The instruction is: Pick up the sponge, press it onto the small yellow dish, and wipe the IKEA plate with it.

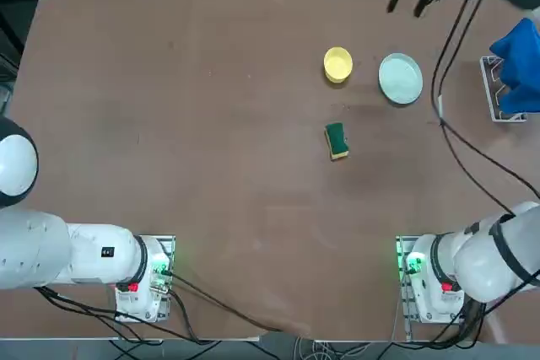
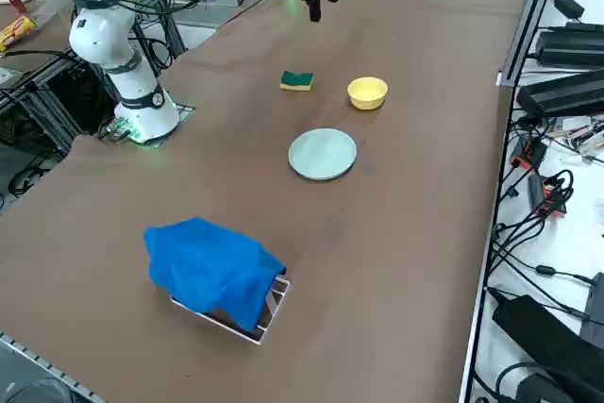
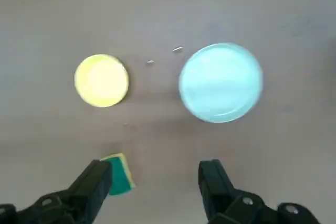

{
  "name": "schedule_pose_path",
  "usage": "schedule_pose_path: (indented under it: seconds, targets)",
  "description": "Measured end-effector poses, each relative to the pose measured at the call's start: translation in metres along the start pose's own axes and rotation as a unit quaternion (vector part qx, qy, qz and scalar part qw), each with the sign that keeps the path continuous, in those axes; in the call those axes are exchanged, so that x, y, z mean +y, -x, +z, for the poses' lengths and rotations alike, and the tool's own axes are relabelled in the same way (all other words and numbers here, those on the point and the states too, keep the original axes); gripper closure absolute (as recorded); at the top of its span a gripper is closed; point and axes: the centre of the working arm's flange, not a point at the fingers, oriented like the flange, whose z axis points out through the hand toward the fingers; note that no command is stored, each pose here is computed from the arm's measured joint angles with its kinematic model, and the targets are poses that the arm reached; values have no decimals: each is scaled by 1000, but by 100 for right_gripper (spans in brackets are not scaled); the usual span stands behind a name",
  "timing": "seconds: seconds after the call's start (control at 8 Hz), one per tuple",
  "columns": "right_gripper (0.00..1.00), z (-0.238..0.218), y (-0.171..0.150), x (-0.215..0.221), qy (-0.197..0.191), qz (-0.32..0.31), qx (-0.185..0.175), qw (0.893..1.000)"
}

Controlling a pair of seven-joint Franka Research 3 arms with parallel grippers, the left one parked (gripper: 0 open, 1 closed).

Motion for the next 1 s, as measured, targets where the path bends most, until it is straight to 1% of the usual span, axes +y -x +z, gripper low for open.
schedule_pose_path:
  seconds: [0.12, 0.25, 0.5, 0.62, 0.75, 1.0]
  targets:
    - [0, -16, -14, 32, 1, -3, -2, 1000]
    - [0, -35, -25, 60, 1, -3, 4, 1000]
    - [0, -69, -36, 104, 16, 9, 30, 999]
    - [0, -83, -37, 116, 23, 9, 39, 999]
    - [0, -97, -34, 123, 24, 6, 39, 999]
    - [0, -113, -27, 122, 18, -4, 31, 999]
